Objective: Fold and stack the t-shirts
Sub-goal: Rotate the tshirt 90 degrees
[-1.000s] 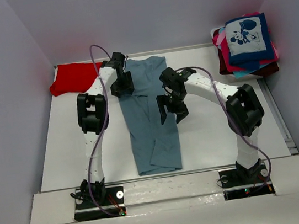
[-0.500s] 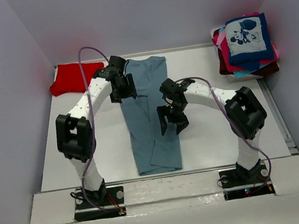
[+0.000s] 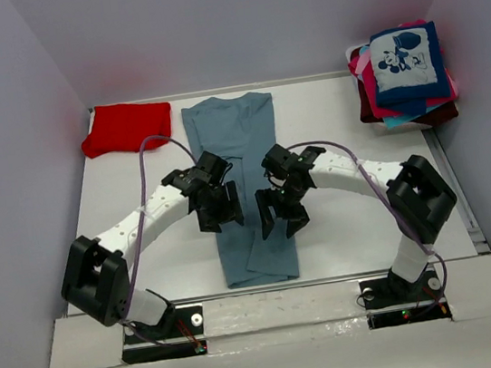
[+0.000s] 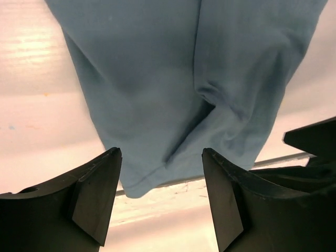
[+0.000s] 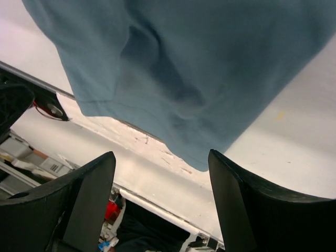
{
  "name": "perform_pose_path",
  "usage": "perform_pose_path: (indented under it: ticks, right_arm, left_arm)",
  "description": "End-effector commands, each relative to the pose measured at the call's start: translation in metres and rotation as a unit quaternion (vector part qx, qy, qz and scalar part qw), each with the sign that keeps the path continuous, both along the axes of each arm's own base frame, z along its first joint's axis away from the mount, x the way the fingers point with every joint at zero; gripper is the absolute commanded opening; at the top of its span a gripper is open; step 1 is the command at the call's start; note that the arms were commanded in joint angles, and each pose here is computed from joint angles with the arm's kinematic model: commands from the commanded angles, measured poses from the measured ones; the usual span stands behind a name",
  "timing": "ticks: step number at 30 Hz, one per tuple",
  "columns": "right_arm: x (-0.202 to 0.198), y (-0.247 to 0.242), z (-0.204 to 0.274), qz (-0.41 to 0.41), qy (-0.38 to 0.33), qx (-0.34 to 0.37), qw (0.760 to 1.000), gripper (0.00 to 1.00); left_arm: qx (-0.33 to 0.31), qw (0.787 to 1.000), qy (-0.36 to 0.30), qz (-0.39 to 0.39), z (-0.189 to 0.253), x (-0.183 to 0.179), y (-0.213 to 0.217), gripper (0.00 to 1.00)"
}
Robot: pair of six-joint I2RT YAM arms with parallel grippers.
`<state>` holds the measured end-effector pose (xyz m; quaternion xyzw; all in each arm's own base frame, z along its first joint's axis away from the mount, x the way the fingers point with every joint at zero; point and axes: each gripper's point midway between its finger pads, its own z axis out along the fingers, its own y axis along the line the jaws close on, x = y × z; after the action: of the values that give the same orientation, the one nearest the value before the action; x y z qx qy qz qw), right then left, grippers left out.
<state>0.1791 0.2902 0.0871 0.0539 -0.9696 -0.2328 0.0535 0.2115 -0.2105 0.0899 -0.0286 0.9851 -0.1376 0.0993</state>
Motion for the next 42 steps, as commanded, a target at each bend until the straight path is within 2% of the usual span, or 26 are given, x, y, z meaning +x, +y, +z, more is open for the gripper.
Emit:
perform_pose_path:
  ticks: [1, 6, 9, 14, 20, 28, 32, 42]
  right_arm:
    - [-0.020, 0.014, 0.002, 0.007, 0.009, 0.024, 1.000, 0.77]
    - [-0.044, 0.020, -0.002, 0.020, 0.022, 0.025, 0.999, 0.73]
    - [-0.054, 0.022, -0.006, 0.025, 0.028, 0.022, 0.999, 0.67]
    - [-0.069, 0.019, -0.012, 0.033, 0.035, 0.014, 0.999, 0.66]
    - [-0.080, 0.007, -0.013, 0.022, 0.043, 0.010, 0.999, 0.66]
    - [-0.095, -0.005, -0.016, 0.022, 0.050, -0.002, 0.998, 0.66]
    - [-0.099, -0.009, -0.017, 0.016, 0.055, 0.000, 0.998, 0.66]
    - [-0.089, 0.003, -0.031, 0.023, 0.057, -0.011, 0.998, 0.65]
  left_arm:
    - [-0.044, 0.999, -0.009, 0.030, 0.019, -0.014, -0.001, 0.73]
    - [-0.054, 0.998, 0.006, 0.026, 0.019, -0.040, 0.003, 0.72]
    - [-0.071, 0.997, 0.029, 0.029, 0.011, -0.057, 0.005, 0.71]
    - [-0.076, 0.995, 0.057, 0.034, -0.007, -0.087, 0.015, 0.69]
    - [-0.089, 0.992, 0.075, 0.042, -0.011, -0.111, 0.024, 0.62]
    - [-0.087, 0.991, 0.095, 0.039, -0.019, -0.130, 0.033, 0.59]
    - [-0.087, 0.990, 0.104, 0.040, -0.021, -0.138, 0.037, 0.55]
    - [-0.082, 0.989, 0.119, 0.030, -0.034, -0.135, 0.032, 0.52]
